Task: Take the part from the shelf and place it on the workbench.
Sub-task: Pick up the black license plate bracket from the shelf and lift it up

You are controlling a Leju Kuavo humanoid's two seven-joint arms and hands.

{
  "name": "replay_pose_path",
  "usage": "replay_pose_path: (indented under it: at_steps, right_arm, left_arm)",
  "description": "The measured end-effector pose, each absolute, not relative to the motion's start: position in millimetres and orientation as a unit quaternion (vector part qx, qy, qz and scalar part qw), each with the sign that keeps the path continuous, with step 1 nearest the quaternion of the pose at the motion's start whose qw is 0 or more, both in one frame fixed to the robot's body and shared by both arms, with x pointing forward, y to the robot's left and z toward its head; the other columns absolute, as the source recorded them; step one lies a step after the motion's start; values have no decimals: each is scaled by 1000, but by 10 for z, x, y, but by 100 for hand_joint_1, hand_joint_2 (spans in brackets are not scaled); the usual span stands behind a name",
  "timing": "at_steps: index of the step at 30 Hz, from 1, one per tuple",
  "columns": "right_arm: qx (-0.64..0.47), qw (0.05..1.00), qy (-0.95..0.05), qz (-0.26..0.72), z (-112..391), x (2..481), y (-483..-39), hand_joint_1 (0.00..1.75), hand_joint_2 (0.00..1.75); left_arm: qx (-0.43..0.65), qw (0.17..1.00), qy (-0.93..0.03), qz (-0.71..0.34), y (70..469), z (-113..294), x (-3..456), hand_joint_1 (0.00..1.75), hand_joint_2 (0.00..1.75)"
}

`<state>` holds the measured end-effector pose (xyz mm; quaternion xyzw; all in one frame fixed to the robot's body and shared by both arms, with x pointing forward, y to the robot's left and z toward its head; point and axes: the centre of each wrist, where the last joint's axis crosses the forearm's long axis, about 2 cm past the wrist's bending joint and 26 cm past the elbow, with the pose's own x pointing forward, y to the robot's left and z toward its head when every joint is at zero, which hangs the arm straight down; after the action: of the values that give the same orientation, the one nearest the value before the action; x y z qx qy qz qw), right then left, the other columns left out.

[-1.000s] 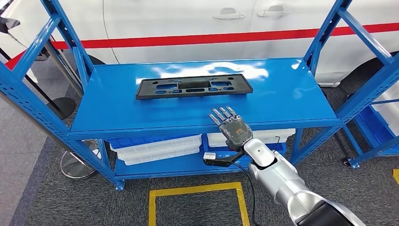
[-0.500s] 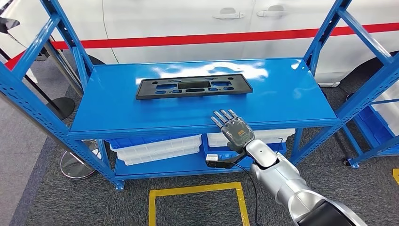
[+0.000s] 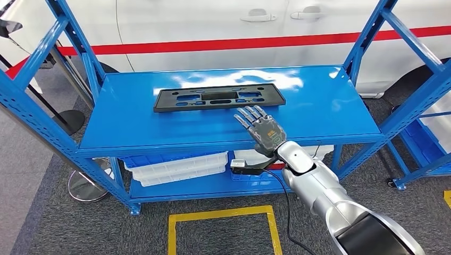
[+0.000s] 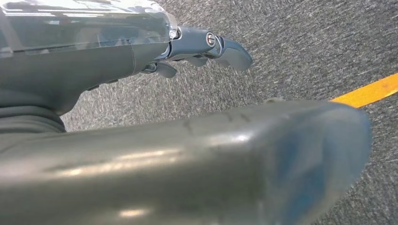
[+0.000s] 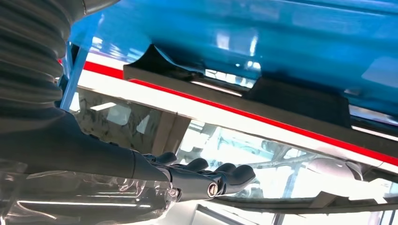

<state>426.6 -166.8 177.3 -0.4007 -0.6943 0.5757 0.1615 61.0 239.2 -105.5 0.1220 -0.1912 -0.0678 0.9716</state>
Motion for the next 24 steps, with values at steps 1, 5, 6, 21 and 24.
replay_pose_path:
  at_steps: [1, 5, 6, 21, 24]
  right_arm:
    - [-399, 162, -695, 576, 1777, 4263, -1647, 0, 175]
    - [-393, 163, -698, 576, 1782, 4250, -1588, 0, 175]
    - [-392, 162, -698, 576, 1782, 4248, -1581, 0, 175]
    - [-385, 161, -701, 578, 1765, 4231, -1546, 0, 175]
    - [-385, 162, -701, 578, 1764, 4231, -1546, 0, 175]
  left_arm:
    - [122, 972, -192, -66, 2394, -1056, 605, 0, 0]
    - [121, 972, -193, -62, 2402, -1060, 582, 0, 0]
    - [121, 972, -193, -61, 2403, -1061, 578, 0, 0]
    - [119, 972, -194, -57, 2418, -1065, 559, 0, 0]
    - [118, 972, -194, -57, 2418, -1066, 558, 0, 0]
